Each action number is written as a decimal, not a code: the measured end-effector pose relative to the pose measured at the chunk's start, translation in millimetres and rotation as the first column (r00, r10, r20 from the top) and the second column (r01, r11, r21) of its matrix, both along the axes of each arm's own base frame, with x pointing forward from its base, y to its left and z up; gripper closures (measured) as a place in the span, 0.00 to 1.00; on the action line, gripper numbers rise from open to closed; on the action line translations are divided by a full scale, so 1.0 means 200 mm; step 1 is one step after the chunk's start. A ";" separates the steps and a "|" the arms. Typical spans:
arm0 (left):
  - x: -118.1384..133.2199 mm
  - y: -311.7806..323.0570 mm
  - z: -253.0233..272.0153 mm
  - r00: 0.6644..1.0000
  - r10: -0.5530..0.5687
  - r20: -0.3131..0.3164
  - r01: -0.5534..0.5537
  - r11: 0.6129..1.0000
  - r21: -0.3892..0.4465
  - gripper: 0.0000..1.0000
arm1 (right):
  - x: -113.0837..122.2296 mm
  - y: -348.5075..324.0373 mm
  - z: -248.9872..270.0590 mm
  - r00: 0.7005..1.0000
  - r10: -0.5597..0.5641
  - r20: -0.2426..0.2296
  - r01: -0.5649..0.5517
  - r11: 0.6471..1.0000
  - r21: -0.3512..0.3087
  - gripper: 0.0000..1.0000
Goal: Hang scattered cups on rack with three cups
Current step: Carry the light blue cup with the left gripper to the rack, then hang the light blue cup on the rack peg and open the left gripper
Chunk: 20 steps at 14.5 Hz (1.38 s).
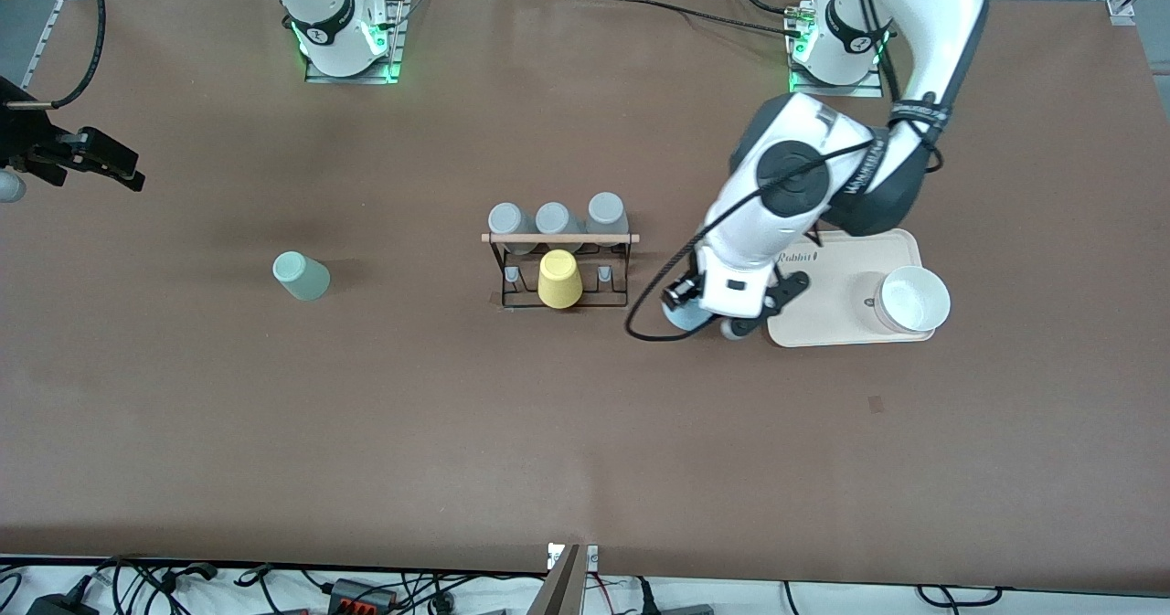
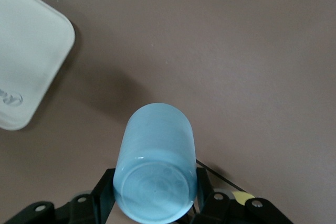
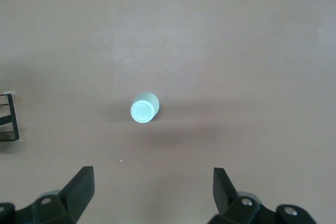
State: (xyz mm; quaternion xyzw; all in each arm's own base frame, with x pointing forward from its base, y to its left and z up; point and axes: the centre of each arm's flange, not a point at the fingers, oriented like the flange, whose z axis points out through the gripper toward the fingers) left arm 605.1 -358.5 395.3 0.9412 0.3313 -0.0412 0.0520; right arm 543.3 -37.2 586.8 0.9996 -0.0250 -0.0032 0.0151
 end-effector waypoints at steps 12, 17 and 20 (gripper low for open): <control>-0.20 -0.51 -0.13 0.996 0.038 -0.082 -0.038 0.999 0.000 0.35 | 0.00 0.02 0.00 1.000 0.008 -0.008 -0.008 1.000 0.000 0.00; -0.18 -0.54 -0.34 0.994 0.043 -0.097 -0.043 0.999 0.002 0.35 | 0.00 0.03 -0.01 1.000 0.010 -0.011 -0.010 1.000 0.000 0.00; -0.18 -0.57 -0.39 0.996 0.041 -0.085 -0.042 0.999 -0.012 0.35 | 0.00 0.03 -0.01 1.000 0.010 -0.012 -0.010 1.000 0.000 0.00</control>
